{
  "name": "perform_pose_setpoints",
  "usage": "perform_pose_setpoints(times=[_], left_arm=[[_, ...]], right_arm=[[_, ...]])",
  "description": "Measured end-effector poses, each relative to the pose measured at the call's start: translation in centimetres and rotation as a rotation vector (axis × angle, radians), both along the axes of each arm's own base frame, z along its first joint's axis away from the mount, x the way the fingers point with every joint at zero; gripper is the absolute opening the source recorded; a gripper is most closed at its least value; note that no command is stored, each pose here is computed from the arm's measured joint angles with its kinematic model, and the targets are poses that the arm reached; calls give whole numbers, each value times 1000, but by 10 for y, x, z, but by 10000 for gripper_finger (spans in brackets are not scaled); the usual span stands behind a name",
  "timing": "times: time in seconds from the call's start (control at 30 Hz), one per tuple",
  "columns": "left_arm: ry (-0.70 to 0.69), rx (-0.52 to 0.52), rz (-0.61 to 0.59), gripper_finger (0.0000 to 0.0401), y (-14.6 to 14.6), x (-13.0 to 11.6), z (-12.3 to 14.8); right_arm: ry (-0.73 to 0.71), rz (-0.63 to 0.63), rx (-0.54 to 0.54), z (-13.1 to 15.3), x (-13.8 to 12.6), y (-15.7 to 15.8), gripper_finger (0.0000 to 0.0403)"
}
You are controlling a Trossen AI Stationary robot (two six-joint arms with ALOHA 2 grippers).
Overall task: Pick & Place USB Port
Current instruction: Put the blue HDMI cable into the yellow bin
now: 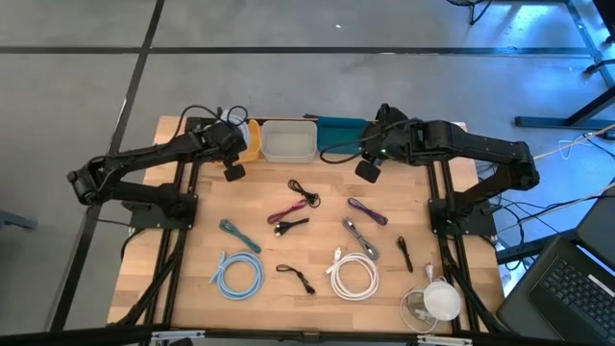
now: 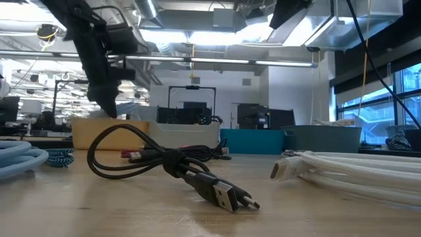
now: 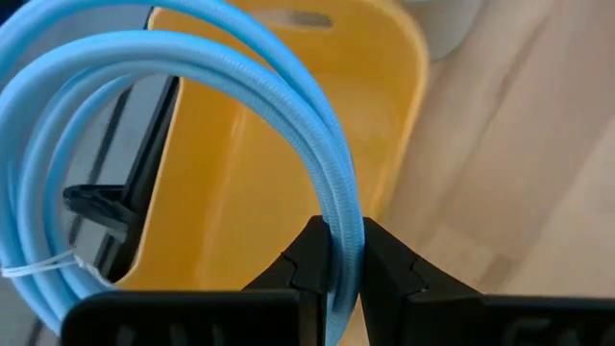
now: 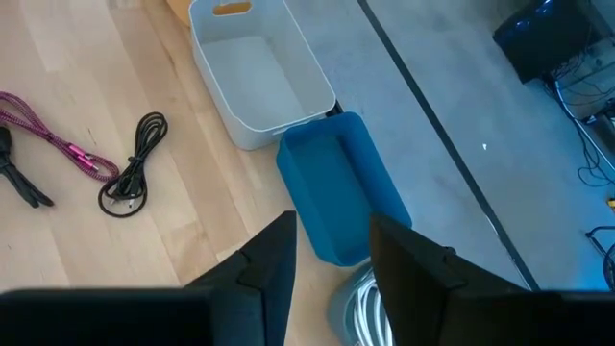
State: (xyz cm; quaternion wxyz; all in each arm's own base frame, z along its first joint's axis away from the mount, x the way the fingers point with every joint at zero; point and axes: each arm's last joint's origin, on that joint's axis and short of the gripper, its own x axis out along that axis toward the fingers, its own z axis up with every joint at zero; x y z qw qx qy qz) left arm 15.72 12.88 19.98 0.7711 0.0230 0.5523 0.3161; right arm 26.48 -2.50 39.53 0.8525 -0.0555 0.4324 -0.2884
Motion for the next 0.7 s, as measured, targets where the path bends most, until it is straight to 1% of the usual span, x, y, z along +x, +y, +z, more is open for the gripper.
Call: perform_pose_setpoints(times=[0.07,0.3,0.43,0.5,0.6,0.7], left_arm=[[31,5,-1,27,2,2,-6],[85,-48,-27,27,11,15,-29],[122,-40,-29,31,16,20,-39],[135,-37,-33,51,16,20,-41],[142,-16,-21,95,17,20,-39],[121,3,-19,134,16,18,-33]], right_arm=[[0,0,0,0,0,0,136],[0,0,0,0,0,0,136],[1,0,0,0,0,0,136],[1,2,2,0,0,0,136],[1,2,3,0,0,0,136],[1,2,2,0,0,0,136]])
